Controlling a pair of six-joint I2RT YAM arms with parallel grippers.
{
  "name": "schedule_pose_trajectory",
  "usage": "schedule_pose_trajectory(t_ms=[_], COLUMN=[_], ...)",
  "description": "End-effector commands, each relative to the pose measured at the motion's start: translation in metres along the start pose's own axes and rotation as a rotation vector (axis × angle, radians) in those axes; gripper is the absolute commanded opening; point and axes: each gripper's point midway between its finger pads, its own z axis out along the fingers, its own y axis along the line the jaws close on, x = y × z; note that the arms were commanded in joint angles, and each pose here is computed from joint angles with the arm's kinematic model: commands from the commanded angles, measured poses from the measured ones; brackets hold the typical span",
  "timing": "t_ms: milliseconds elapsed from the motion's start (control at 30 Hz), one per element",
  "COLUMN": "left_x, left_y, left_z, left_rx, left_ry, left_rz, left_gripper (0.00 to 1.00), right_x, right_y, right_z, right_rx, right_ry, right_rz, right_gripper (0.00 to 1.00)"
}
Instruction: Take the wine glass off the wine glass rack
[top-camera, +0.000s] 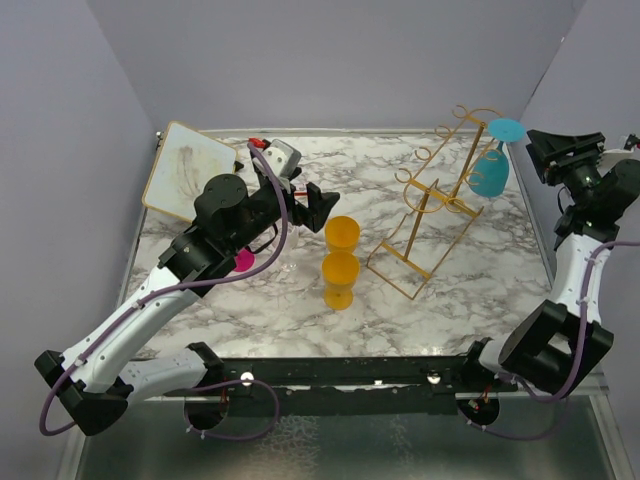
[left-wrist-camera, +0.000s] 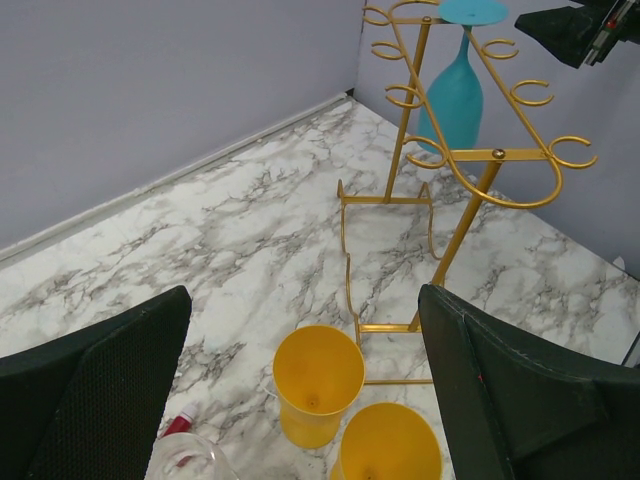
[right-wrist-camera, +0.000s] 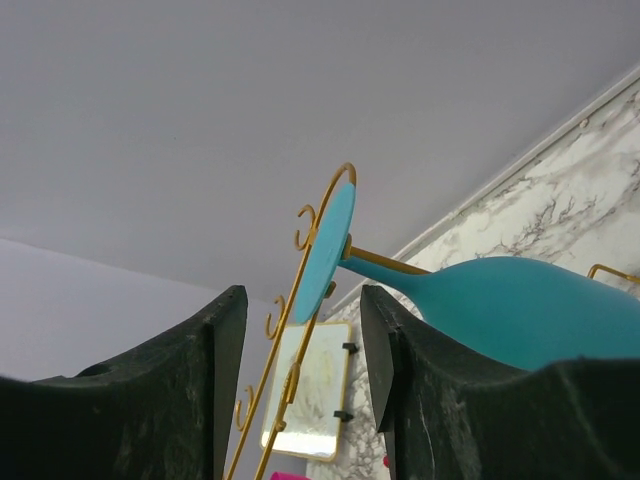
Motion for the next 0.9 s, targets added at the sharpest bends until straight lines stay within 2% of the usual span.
schedule_pose_trajectory(t_ms=[0,333,700,867], left_x=[-0.012,-0.010,-0.004,-0.002], left_y=[-0.004,0.001,0.004,0.004], left_z=[-0.005,-0.002,0.002,0.002], left_rx=[0.021,0.006,0.003,0.003], left_ry=[-0.043,-0.036,-0.022,-0.017], left_rz=[-0.007,-0.024,-0.031,-0.031], left_gripper=[0.99,0.99,0.99,0.99], right_x=[0.002,0.008,0.006,0.004], right_y=[0.014,0.006,0.007,0.006], right_z=[0.010,0.029,0.026,0.025], right_rx=[-0.058,-0.043,-0.009,0.015], right_ry=[0.040,0.060,0.036,0.022], right_rz=[-0.009,0.022,0.010,0.011], right_gripper=[0.48,0.44,0.28,0.28])
